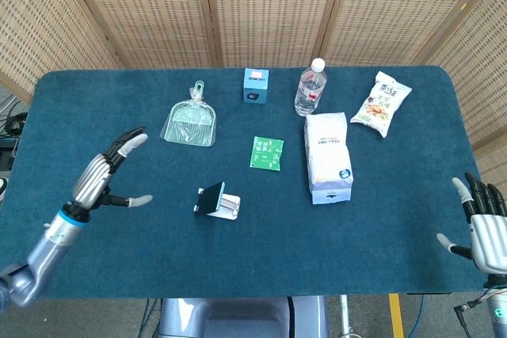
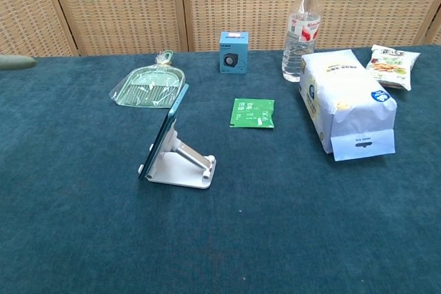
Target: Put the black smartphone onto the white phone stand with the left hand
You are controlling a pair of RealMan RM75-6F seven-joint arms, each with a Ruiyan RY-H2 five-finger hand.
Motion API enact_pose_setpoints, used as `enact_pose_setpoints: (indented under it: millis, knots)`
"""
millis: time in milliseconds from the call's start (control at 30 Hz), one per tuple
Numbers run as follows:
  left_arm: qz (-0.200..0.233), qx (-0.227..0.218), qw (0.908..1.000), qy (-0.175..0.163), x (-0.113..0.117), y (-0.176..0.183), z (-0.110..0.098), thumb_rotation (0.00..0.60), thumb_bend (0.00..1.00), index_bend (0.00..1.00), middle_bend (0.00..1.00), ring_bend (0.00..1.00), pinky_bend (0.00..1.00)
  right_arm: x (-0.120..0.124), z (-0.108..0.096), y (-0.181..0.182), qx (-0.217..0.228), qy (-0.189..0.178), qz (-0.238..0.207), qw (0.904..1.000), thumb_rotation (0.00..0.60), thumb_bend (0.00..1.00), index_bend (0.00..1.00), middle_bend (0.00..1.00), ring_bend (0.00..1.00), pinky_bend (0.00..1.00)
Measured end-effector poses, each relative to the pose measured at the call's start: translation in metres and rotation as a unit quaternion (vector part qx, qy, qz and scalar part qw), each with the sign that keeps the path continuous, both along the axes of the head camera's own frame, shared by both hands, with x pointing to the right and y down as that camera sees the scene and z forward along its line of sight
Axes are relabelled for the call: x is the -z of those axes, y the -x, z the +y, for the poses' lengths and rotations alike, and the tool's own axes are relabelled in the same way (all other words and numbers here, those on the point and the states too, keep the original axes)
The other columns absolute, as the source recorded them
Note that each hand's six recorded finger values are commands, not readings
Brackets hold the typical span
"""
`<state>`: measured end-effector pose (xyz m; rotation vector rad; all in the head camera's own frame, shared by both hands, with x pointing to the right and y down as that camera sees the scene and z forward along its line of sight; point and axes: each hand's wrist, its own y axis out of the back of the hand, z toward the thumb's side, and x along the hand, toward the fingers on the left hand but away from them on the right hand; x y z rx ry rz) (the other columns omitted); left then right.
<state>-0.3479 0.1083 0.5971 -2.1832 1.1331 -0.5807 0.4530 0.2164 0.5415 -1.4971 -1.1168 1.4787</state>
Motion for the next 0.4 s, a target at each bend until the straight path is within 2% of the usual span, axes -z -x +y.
enact_pose_setpoints:
  millis: [67,167,267,400]
  knots:
    - [-0.045,0.016,0.9988,-0.006,0.008,0.016,0.003,0.600,0.01,0.00,0.00,0.00,0.00,0.001,0.000,0.000,0.000,-0.001,-0.002,1.0000,0.600,0.00,0.00,0.00,0.00,0.00]
    - [-0.117,0.048,0.9920,0.001,0.019,0.042,0.012,0.600,0.01,0.00,0.00,0.00,0.00,0.002,0.001,0.001,0.002,-0.002,-0.004,1.0000,0.600,0.00,0.00,0.00,0.00,0.00]
    - [-0.185,0.083,0.9789,0.026,0.026,0.068,0.023,0.600,0.01,0.00,0.00,0.00,0.00,0.003,0.001,0.002,0.004,-0.003,-0.005,1.0000,0.600,0.00,0.00,0.00,0.00,0.00]
    - [-0.254,0.144,0.9542,0.065,0.034,0.101,0.049,0.600,0.01,0.00,0.00,0.00,0.00,0.006,0.002,0.004,0.007,-0.007,-0.008,0.9999,0.600,0.00,0.00,0.00,0.00,0.00]
